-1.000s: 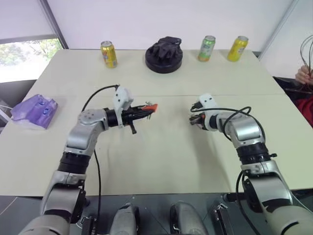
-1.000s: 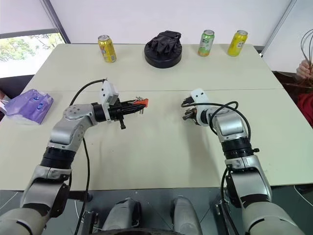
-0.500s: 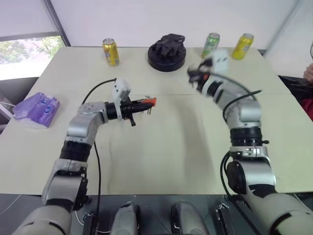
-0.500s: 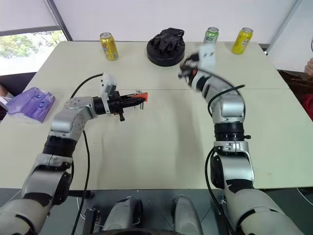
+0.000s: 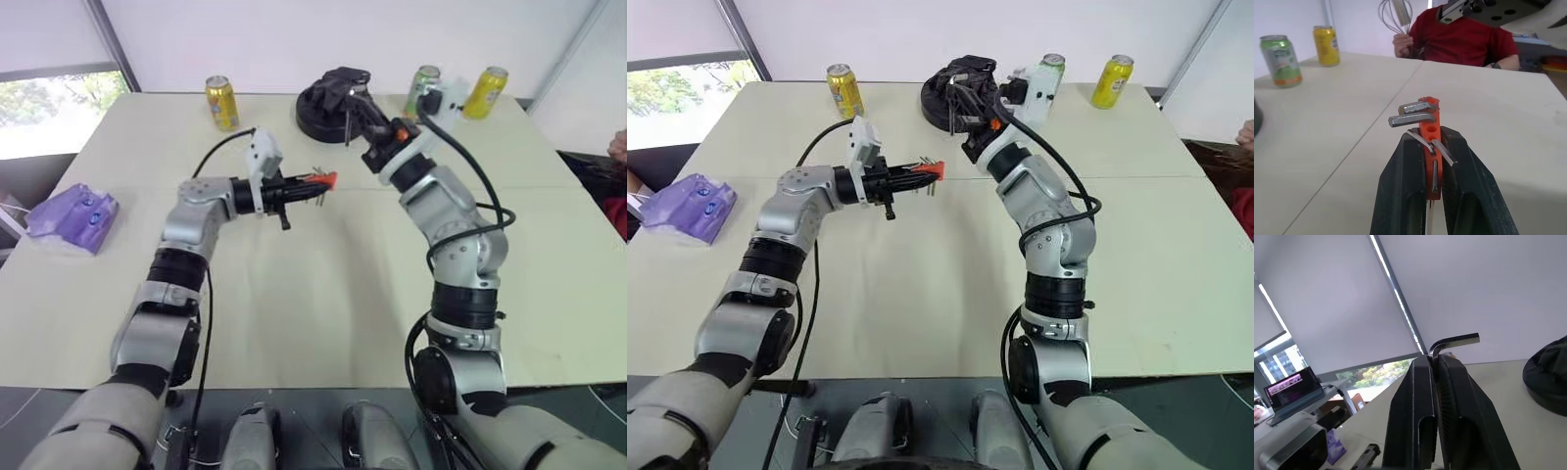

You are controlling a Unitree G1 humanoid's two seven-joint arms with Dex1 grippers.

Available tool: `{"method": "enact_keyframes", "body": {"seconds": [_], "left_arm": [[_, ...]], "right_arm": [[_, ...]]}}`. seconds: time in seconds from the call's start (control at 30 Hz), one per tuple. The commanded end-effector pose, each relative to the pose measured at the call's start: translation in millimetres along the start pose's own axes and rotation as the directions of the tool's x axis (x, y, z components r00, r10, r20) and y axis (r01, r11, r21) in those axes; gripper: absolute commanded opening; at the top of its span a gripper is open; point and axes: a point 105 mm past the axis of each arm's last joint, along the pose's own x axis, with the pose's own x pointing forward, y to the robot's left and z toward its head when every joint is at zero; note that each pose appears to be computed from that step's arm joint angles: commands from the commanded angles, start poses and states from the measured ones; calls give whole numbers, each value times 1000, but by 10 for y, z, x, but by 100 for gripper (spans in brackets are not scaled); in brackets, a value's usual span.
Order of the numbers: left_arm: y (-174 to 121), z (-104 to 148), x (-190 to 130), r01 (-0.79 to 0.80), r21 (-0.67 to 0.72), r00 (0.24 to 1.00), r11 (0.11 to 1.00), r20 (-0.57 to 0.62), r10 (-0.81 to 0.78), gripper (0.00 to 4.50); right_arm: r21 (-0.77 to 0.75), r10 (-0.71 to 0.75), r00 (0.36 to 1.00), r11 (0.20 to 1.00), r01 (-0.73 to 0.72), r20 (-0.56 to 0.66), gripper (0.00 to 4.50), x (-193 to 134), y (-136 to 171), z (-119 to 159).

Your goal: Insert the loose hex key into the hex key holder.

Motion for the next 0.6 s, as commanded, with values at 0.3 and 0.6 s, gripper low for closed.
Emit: {"method": "enact_keyframes", "body": {"seconds": [0.3,0.6], "left_arm": [[52,408,59,-19,65,993,998,114,12,0],[24,389,57,-7,55,994,998,113,1,0]], "right_arm": [[7,60,998,998,-60,21,3,-38,219,56],[-2,51,999,999,-51,8,3,-56,198,31]]}}
